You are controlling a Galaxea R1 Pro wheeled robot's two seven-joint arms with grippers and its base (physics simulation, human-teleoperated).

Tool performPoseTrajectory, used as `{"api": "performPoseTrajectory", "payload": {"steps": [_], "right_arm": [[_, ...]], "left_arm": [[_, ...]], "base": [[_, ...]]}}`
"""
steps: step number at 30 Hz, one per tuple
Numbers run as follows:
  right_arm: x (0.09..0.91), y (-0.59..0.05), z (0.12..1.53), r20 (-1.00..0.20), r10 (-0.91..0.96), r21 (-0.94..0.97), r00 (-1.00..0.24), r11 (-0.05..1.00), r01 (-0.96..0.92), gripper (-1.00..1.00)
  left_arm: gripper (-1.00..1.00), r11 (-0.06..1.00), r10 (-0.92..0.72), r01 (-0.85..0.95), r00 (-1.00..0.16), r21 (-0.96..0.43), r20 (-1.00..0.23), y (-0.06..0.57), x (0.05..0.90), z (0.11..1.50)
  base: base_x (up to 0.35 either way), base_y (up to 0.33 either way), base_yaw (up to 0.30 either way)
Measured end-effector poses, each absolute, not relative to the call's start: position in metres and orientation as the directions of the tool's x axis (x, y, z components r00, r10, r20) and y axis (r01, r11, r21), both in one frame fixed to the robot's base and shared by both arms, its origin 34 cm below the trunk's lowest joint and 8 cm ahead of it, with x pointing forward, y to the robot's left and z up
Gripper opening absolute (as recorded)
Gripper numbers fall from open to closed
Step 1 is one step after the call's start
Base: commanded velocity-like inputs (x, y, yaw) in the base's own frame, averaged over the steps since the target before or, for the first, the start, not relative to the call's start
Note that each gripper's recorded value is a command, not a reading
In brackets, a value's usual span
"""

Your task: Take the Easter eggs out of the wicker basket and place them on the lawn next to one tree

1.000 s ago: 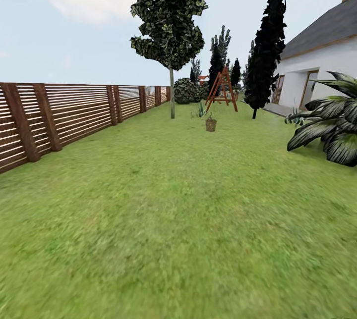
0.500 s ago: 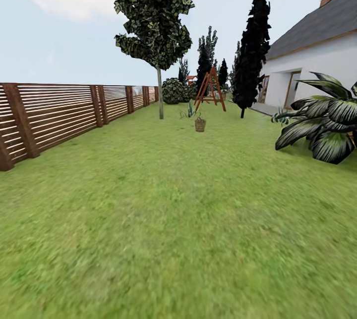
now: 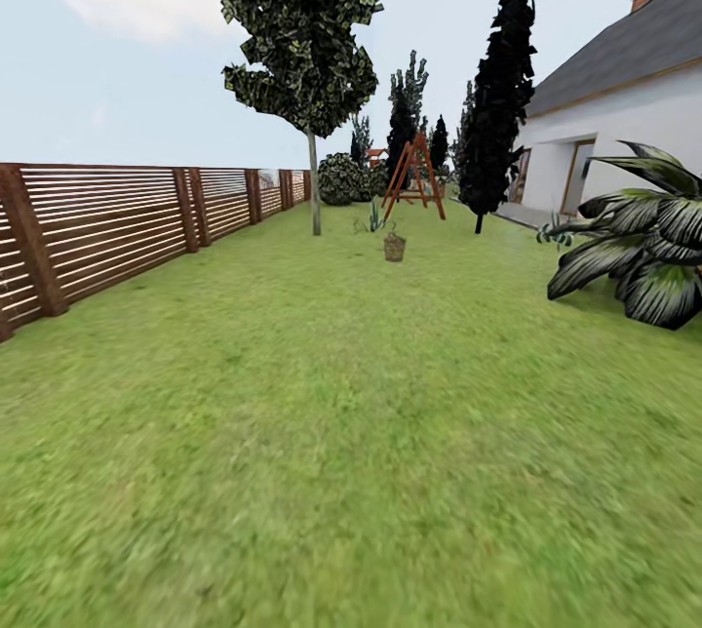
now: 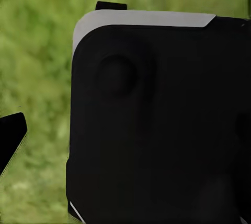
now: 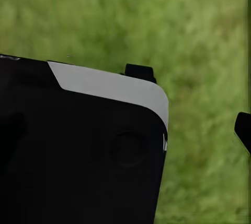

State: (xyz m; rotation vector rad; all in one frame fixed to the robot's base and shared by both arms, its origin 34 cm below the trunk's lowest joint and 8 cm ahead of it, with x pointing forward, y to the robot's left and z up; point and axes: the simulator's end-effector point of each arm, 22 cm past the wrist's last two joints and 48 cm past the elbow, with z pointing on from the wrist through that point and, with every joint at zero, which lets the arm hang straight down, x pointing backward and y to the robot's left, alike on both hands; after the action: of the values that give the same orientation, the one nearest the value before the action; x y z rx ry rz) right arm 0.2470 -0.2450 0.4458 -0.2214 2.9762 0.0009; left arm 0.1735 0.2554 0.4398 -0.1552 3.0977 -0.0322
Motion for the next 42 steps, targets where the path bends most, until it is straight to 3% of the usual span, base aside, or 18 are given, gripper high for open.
{"api": "performPoseTrajectory", "payload": {"steps": [42], "right_arm": [[0.2472,-0.245,0.4459,-0.157,-0.146,-0.011,-0.977,0.989,-0.146,1.0]], "left_arm": [[1.0,0.995,-0.1,-0.099,-0.994,-0.024,-0.039,0.2544,0.1735,0.4398]], "base": [[0.341,0.0,0.0]]}}
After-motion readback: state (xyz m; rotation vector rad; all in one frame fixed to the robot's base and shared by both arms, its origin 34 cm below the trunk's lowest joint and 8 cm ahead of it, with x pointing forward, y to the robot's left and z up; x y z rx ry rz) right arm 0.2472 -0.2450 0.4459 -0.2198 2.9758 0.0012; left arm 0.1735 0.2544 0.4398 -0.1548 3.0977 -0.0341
